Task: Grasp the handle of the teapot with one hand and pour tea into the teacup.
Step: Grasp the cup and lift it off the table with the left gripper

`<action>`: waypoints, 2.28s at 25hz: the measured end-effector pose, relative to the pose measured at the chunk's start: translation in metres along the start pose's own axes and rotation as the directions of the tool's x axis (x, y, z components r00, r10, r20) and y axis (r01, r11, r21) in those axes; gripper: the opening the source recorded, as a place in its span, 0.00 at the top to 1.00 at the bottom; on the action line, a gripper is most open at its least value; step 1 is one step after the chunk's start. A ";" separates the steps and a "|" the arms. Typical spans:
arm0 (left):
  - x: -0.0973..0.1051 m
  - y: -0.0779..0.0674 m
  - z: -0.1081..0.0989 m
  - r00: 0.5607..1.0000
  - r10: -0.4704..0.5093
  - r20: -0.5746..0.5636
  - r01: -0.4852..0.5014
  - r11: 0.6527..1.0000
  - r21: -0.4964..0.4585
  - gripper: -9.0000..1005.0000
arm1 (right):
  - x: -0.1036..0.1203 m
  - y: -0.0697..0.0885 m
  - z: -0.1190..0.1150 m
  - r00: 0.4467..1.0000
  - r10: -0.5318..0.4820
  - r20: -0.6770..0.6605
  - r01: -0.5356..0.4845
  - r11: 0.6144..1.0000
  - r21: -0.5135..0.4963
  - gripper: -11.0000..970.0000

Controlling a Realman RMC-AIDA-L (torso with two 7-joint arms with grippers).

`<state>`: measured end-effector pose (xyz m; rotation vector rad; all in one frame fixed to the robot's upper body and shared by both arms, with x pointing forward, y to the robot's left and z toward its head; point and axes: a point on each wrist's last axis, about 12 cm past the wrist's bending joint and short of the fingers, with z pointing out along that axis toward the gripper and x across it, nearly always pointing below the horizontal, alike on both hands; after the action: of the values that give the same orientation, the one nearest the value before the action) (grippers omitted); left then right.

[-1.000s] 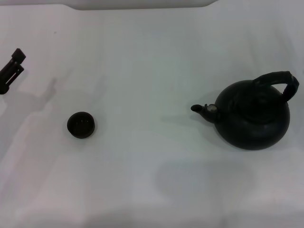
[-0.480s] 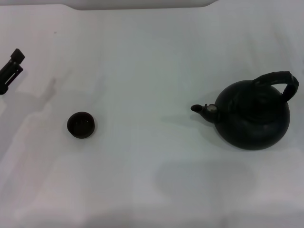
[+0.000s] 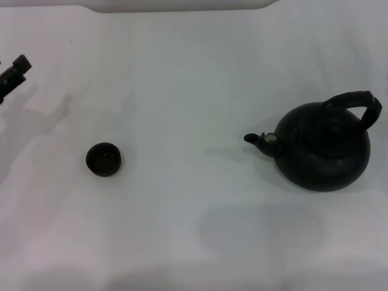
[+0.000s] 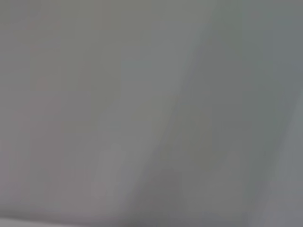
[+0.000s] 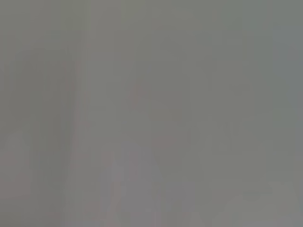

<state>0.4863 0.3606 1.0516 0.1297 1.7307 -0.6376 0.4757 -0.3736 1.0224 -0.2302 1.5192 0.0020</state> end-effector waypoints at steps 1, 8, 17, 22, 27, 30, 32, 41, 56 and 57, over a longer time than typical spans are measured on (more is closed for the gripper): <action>-0.001 0.000 0.000 1.000 -0.006 -0.006 0.006 1.000 0.000 0.15 | 0.000 0.000 0.000 1.000 -0.001 0.001 0.001 1.000 0.000 0.10; -0.045 -0.012 0.027 0.971 -0.075 -0.226 0.073 0.997 -0.021 0.15 | 0.000 0.000 0.001 1.000 0.002 -0.001 -0.002 1.000 0.000 0.10; -0.082 -0.041 0.051 0.808 -0.102 -0.580 0.027 0.990 -0.137 0.15 | 0.002 0.003 -0.001 1.000 0.017 -0.006 -0.017 1.000 0.003 0.10; -0.082 -0.066 0.068 0.723 -0.001 -0.691 -0.079 0.993 -0.084 0.14 | 0.003 0.003 -0.002 1.000 0.024 -0.012 -0.024 1.000 0.007 0.10; -0.075 -0.089 0.083 0.651 0.082 -0.754 -0.146 0.989 -0.018 0.14 | 0.003 0.004 -0.003 1.000 0.026 -0.012 -0.026 1.000 0.008 0.10; -0.068 -0.099 0.090 0.627 0.109 -0.772 -0.146 0.989 0.021 0.14 | 0.003 0.004 -0.003 1.000 0.027 -0.011 -0.027 1.000 0.009 0.10; -0.065 -0.103 0.093 0.619 0.115 -0.777 -0.142 0.989 0.033 0.14 | 0.003 0.004 -0.003 1.000 0.027 -0.010 -0.027 1.000 0.011 0.10; -0.052 -0.111 0.096 0.563 0.089 -0.822 -0.111 0.993 0.032 0.14 | 0.002 0.002 -0.001 1.000 0.019 -0.006 -0.019 1.000 0.015 0.10; -0.043 -0.111 0.099 0.489 0.092 -0.867 -0.138 0.990 0.027 0.15 | 0.002 0.004 -0.001 1.000 0.020 -0.004 -0.020 1.000 0.004 0.09; -0.042 -0.112 0.100 0.483 0.095 -0.870 -0.137 0.990 0.031 0.15 | 0.002 0.004 -0.001 1.000 0.021 -0.004 -0.020 1.000 0.004 0.09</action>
<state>0.5376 0.2289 1.1168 0.6408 2.7080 -0.4354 0.4745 -0.3702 1.0197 -0.2117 1.5256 0.0149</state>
